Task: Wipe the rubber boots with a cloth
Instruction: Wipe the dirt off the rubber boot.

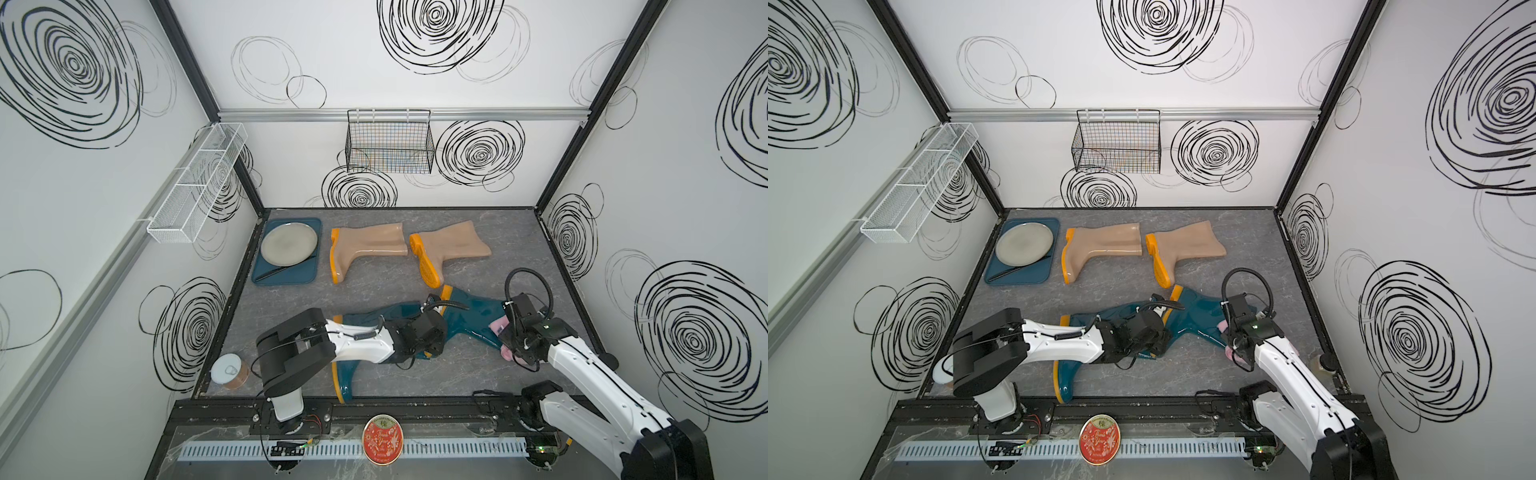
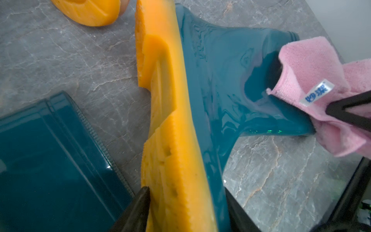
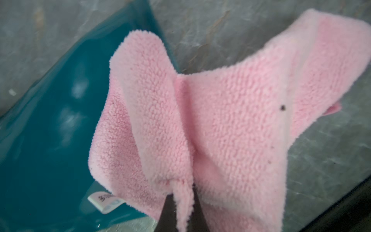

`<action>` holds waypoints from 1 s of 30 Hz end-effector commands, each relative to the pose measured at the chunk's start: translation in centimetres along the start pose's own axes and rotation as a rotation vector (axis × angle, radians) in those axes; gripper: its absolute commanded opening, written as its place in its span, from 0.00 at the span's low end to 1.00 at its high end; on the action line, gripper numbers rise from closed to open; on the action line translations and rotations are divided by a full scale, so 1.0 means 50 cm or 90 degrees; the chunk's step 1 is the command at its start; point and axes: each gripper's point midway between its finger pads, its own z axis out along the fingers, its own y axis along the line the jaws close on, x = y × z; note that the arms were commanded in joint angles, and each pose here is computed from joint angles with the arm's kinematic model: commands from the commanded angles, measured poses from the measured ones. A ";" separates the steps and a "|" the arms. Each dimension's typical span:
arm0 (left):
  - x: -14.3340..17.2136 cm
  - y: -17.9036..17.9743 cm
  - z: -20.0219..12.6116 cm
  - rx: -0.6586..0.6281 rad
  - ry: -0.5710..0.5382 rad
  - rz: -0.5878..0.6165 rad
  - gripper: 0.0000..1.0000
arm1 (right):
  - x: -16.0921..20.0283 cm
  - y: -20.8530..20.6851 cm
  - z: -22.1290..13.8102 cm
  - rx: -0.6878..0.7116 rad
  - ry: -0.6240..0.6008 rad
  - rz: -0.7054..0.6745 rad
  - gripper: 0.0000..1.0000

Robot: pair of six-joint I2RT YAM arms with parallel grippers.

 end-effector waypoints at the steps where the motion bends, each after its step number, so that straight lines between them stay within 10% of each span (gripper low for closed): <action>1: -0.005 -0.011 -0.007 -0.004 0.004 0.030 0.61 | -0.038 -0.003 -0.006 -0.030 0.006 0.031 0.00; 10: -0.064 -0.049 -0.047 -0.002 -0.053 0.104 0.70 | -0.196 0.091 -0.136 -0.181 -0.109 -0.004 0.00; 16: -0.069 -0.065 -0.056 -0.001 -0.060 0.124 0.70 | -0.123 0.281 -0.183 -0.415 -0.017 -0.107 0.00; 20: -0.092 -0.085 -0.085 0.000 -0.087 0.155 0.75 | -0.110 0.320 -0.227 -0.387 -0.028 -0.166 0.00; 30: -0.108 -0.179 -0.103 -0.030 -0.170 0.401 0.90 | -0.283 0.196 -0.449 -0.400 -0.256 -0.055 0.00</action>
